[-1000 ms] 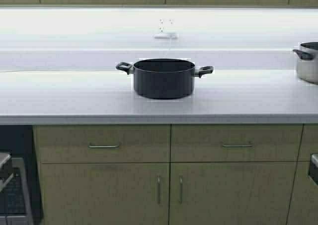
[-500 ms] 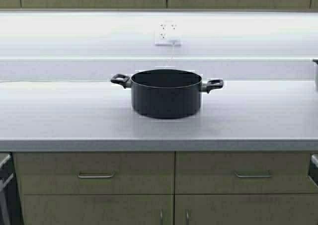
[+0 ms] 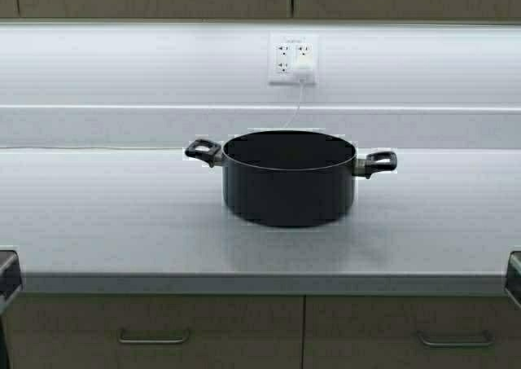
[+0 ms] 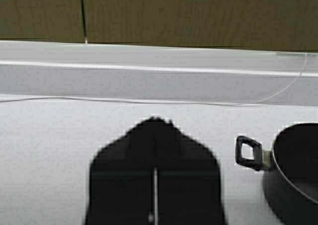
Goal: Open the cabinet, put the pot inside, then close it
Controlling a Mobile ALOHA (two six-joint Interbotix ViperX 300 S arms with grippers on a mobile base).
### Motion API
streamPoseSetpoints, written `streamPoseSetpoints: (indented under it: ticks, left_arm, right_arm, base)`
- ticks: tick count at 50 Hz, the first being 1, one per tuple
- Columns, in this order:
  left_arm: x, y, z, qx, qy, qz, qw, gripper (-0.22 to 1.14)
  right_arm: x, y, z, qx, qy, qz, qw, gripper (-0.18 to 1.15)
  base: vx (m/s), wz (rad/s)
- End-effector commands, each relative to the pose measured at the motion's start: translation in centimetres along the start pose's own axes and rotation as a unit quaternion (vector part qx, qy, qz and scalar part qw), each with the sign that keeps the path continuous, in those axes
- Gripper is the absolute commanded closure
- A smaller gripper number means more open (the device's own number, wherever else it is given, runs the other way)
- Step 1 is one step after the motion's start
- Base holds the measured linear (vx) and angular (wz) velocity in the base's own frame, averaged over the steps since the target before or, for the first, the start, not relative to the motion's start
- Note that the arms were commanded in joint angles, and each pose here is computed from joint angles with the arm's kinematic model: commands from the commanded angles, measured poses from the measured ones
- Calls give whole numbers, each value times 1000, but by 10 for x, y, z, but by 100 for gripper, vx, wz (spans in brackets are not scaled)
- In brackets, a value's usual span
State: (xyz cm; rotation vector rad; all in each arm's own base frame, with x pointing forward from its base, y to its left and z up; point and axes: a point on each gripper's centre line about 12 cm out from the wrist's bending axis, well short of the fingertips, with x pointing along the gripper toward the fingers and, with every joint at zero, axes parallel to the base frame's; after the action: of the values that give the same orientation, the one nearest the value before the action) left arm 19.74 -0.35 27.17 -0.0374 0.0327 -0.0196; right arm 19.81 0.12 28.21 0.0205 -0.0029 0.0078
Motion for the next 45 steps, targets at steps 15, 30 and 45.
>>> streamPoseSetpoints:
  ticks: [15,30,45]
  left_arm:
    - [0,-54,-7,34,46,-134,989,30]
    - [26,-124,-10,28,24,-255,966,-7]
    - [105,-200,-16,12,-12,-265,964,-7]
  right_arm:
    - [5,39,15,-2,-11,94,995,18]
    - [33,114,10,40,-45,224,973,1]
    - [127,193,19,-13,-61,169,984,1]
  base:
    - [16,-4]
    - [4,-1]
    - [-1,-1]
